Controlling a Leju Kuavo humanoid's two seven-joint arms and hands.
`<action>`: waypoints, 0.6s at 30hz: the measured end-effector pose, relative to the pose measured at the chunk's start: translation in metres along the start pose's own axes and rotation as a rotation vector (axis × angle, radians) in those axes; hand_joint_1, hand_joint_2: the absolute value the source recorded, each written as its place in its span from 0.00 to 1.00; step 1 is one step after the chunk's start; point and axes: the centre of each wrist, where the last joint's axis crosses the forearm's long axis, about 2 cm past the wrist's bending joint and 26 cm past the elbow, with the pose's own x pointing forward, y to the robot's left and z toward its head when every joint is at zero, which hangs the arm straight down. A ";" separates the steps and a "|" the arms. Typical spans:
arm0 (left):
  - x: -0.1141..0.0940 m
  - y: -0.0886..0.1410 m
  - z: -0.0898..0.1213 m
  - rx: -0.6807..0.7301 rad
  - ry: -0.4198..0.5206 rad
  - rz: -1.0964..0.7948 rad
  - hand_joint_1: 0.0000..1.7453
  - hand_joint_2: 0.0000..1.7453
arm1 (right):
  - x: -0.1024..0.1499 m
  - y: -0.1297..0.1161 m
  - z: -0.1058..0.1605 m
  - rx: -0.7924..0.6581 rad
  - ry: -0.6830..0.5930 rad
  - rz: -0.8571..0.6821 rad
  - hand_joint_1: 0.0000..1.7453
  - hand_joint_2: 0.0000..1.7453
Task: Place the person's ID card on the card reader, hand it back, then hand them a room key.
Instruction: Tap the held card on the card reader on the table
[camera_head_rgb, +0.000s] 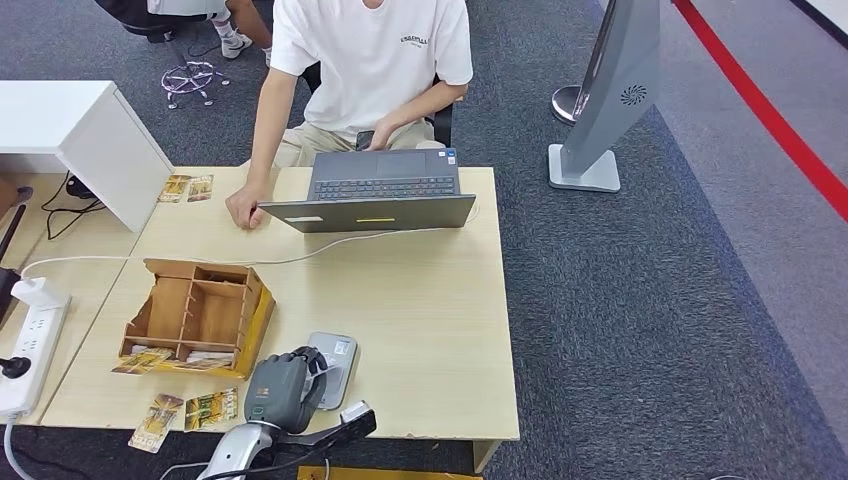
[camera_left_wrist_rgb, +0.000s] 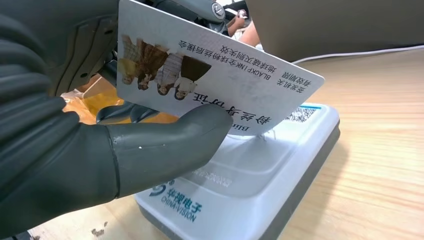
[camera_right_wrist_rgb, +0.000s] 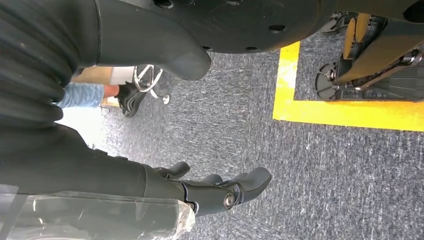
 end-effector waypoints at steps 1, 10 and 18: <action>0.000 0.000 0.000 0.007 -0.003 -0.002 1.00 1.00 | 0.000 0.000 0.000 0.000 0.000 0.001 0.00 1.00; 0.010 0.073 -0.014 0.495 -0.164 0.015 1.00 1.00 | -0.001 0.000 0.000 0.000 -0.001 0.017 0.00 1.00; -0.004 0.182 -0.050 0.845 -0.202 -0.023 1.00 1.00 | 0.000 0.001 0.000 0.019 -0.020 0.057 0.00 1.00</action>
